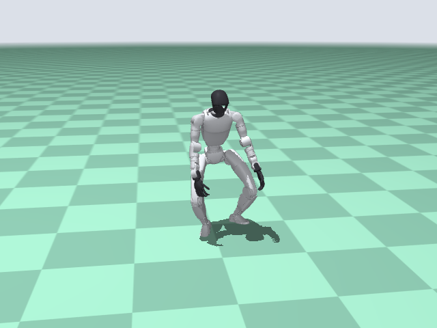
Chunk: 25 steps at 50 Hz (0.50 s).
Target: In place motions
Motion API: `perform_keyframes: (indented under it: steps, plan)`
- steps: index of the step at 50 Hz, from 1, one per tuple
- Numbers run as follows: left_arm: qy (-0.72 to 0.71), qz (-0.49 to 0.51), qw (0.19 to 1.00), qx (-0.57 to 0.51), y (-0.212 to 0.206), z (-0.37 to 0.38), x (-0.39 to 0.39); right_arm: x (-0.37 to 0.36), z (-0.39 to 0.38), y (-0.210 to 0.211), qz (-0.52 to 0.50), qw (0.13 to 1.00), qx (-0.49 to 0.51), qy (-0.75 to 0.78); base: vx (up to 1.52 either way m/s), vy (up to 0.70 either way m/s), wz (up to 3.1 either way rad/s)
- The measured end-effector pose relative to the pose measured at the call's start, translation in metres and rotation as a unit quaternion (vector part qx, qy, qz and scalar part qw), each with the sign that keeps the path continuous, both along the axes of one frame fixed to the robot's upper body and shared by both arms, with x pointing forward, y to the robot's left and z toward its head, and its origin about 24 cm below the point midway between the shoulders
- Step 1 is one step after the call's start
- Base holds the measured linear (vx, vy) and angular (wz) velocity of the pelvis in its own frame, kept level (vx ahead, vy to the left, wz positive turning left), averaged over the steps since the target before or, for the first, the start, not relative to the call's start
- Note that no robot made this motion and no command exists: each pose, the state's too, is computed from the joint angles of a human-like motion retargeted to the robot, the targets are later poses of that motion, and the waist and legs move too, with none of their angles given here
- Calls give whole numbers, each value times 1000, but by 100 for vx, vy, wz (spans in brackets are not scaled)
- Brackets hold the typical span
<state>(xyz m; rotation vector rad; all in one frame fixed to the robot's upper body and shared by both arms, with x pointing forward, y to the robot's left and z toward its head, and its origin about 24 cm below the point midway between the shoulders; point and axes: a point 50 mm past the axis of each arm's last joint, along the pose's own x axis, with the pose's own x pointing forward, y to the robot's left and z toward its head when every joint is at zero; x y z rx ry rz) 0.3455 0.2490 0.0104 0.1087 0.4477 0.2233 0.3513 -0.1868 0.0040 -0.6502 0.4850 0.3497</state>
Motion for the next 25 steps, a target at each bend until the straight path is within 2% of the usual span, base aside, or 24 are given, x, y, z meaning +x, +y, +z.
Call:
perform_keyframes:
  steps: [5, 11, 17, 25]
  plan:
    - [74, -3, 997, 2, 8, -36, -30, -26, -32, -14, -10, 998, -22, 51, 13, -4, 0]
    - [212, -11, 977, 6, 11, -95, -95, -95, -91, -44, -35, 980, -64, 188, 13, -8, 14]
    - [319, 7, 946, -56, -16, -154, -187, -194, -142, -62, -79, 930, -52, 355, 18, -1, -15]
    - [462, 113, 870, -126, -58, -190, -333, -329, -165, -81, -92, 831, -102, 539, 36, 8, -16]
